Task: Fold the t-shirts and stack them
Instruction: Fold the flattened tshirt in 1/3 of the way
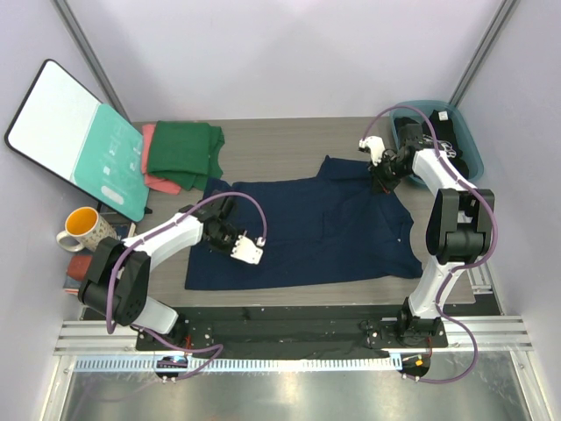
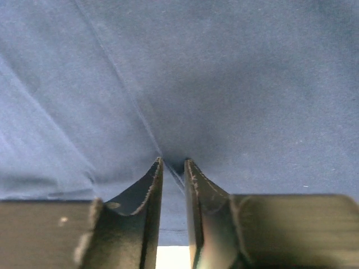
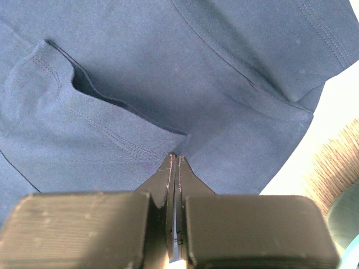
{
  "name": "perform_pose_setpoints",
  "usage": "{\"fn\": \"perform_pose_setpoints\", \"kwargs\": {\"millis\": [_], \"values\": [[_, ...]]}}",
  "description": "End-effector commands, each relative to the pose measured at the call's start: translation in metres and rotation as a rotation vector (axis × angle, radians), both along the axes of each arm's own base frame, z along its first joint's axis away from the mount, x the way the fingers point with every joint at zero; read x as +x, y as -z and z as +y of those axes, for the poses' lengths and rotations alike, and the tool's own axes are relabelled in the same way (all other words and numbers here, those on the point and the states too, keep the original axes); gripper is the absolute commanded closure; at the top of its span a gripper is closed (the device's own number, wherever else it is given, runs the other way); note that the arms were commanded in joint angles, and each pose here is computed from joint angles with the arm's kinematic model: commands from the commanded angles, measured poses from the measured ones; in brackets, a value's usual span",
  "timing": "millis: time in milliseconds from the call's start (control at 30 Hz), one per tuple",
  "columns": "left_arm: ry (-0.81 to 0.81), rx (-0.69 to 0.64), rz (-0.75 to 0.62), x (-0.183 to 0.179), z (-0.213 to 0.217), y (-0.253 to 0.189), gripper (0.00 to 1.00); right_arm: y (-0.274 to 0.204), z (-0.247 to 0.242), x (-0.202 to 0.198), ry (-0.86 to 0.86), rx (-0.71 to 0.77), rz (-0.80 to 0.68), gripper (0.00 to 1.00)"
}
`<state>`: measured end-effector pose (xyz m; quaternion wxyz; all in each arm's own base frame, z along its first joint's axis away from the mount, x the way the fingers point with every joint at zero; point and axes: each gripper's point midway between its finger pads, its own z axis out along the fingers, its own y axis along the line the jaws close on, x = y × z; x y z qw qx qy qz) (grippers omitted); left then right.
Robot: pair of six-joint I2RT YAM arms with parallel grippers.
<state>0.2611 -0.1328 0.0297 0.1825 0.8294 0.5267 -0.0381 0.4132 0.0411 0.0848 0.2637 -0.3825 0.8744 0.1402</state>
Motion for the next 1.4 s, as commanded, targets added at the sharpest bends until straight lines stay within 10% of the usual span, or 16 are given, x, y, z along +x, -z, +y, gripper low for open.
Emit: {"fn": "perform_pose_setpoints", "kwargs": {"millis": [0, 667, 900, 1367], "values": [[-0.005, 0.018, 0.025, -0.008, 0.004, 0.007, 0.83, -0.043, 0.002, 0.022, -0.002, -0.007, -0.148, 0.99], [0.033, 0.118, 0.075, -0.034, 0.016, 0.035, 0.99, -0.064, 0.006, 0.031, 0.001, -0.002, -0.210, 0.99], [0.003, 0.116, 0.057, -0.032, 0.014, 0.031, 0.73, -0.049, 0.000, 0.024, -0.004, -0.061, -0.184, 0.60], [-0.010, 0.105, 0.037, -0.034, 0.009, 0.029, 0.73, -0.043, 0.095, -0.024, -0.254, 0.043, -0.040, 0.66]]}}
